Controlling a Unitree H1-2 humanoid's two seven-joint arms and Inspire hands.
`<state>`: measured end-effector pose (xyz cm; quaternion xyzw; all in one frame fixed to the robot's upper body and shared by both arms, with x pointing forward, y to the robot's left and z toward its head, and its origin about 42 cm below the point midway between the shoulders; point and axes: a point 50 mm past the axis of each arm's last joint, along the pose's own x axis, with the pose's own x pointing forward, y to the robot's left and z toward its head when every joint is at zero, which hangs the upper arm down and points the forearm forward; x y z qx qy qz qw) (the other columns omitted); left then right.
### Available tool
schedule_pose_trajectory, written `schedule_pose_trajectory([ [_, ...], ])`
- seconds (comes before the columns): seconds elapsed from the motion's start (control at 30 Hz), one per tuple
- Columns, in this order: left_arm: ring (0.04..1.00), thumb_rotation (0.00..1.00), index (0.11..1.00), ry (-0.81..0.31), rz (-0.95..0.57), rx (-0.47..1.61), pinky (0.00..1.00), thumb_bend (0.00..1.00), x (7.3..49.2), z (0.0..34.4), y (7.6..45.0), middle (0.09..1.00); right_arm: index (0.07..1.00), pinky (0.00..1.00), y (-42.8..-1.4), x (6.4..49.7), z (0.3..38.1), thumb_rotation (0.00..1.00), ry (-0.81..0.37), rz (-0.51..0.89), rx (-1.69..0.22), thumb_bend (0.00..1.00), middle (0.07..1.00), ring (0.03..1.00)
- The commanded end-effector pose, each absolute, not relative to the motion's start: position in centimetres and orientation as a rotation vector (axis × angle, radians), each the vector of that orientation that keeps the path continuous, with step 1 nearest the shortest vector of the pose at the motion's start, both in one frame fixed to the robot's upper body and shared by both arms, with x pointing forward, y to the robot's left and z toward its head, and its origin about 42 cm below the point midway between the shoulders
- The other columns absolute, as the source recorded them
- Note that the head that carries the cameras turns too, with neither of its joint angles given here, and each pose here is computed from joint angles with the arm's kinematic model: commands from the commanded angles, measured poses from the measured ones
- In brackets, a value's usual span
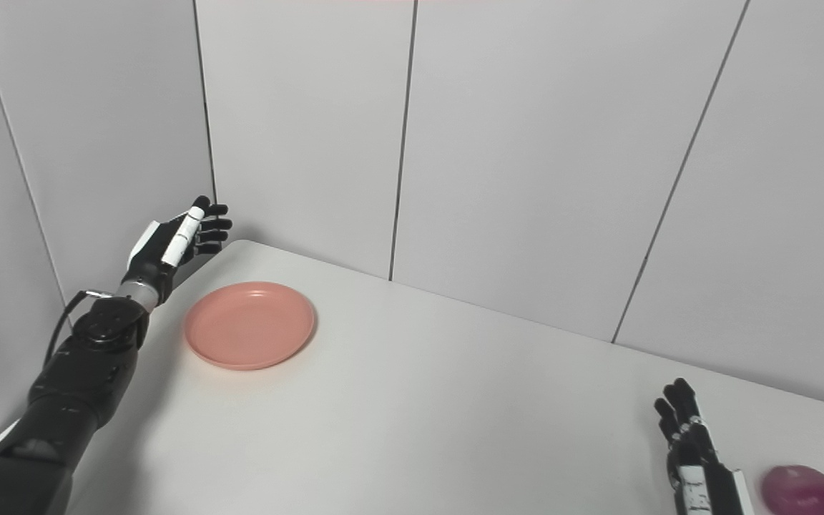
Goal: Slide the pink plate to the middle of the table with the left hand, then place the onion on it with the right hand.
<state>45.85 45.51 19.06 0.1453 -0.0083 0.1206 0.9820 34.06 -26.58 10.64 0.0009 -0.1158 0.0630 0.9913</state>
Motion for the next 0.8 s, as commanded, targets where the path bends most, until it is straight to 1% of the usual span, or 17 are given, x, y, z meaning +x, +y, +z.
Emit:
schedule_pose_trajectory([
  [0.0, 0.791, 1.00, 0.768, -0.140, 0.263, 0.324, 0.77, 0.60, 47.5, 23.6, 46.4, 0.779, 0.972, 1.00, -27.9, 29.8, 4.9, 0.88, -0.065, 0.093, 0.010, 0.70, 0.962, 0.962],
  [0.13, 0.793, 1.00, 0.767, -0.104, 0.268, 0.322, 0.77, 0.56, 47.7, 22.7, 46.8, 0.779, 0.968, 1.00, -27.9, 29.7, 4.9, 0.88, -0.064, 0.093, 0.011, 0.71, 0.960, 0.960],
  [0.23, 0.796, 1.00, 0.766, -0.080, 0.274, 0.326, 0.78, 0.59, 47.8, 22.2, 46.9, 0.780, 0.968, 1.00, -27.9, 29.6, 5.0, 0.87, -0.064, 0.094, 0.016, 0.72, 0.960, 0.962],
  [0.4, 0.804, 1.00, 0.773, -0.047, 0.273, 0.328, 0.79, 0.59, 47.8, 21.5, 47.2, 0.787, 0.971, 1.00, -27.9, 29.6, 5.0, 0.88, -0.066, 0.095, 0.006, 0.72, 0.962, 0.963],
  [0.5, 0.822, 1.00, 0.794, -0.031, 0.280, 0.315, 0.82, 0.60, 47.9, 21.0, 47.2, 0.802, 0.972, 1.00, -27.9, 29.5, 4.9, 0.88, -0.062, 0.094, 0.005, 0.73, 0.962, 0.965],
  [0.67, 0.835, 1.00, 0.816, -0.021, 0.276, 0.310, 0.83, 0.60, 47.6, 19.8, 46.9, 0.823, 0.965, 1.00, -27.9, 29.4, 5.0, 0.87, -0.066, 0.092, 0.007, 0.73, 0.952, 0.955],
  [0.77, 0.850, 1.00, 0.832, -0.015, 0.272, 0.267, 0.85, 0.60, 47.6, 19.2, 46.5, 0.838, 0.967, 1.00, -28.0, 29.4, 5.0, 0.88, -0.069, 0.095, -0.004, 0.72, 0.952, 0.952],
])
